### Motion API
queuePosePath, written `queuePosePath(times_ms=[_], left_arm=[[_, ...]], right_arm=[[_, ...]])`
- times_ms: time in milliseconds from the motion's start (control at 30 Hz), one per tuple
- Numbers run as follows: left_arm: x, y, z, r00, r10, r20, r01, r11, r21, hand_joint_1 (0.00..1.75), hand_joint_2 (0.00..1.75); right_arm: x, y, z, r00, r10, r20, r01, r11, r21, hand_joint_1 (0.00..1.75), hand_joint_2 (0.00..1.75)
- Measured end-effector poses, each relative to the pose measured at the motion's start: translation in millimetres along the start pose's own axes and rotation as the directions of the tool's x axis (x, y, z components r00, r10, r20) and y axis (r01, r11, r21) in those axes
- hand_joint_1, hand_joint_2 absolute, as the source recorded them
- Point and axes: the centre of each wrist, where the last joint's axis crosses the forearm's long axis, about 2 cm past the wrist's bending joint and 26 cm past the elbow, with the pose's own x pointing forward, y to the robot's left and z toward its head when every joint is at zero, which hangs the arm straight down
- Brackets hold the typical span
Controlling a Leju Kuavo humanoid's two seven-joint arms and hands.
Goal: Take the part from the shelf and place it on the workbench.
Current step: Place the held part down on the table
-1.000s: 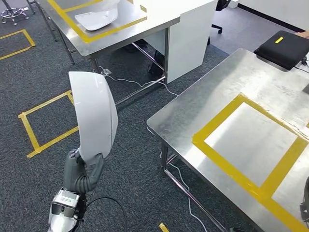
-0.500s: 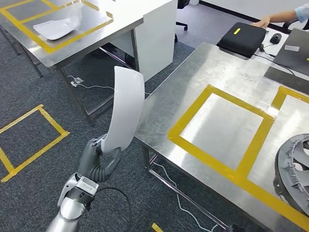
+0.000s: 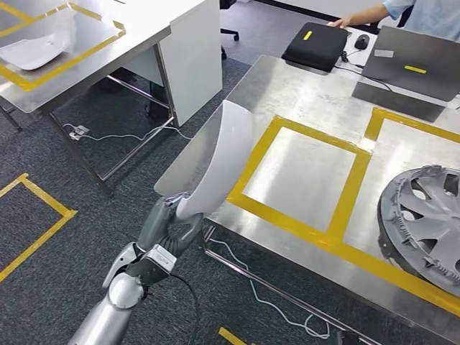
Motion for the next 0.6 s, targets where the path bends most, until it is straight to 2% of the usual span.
queuePosePath(times_ms=[367,600], left_arm=[[-4.3,-2.3,0.7,1.0,-0.001,-0.017,0.001,1.0,-0.017,1.75,1.75],[-6.1,0.2,-7.9,0.998,-0.035,-0.056,0.033,0.999,-0.034,1.75,1.75]], right_arm=[[0.4,0.6,-0.4,1.0,0.003,0.0,-0.003,1.0,0.006,0.0,1.75],[-0.3,2.8,0.2,1.0,0.006,-0.009,-0.006,1.0,0.015,0.0,1.75]])
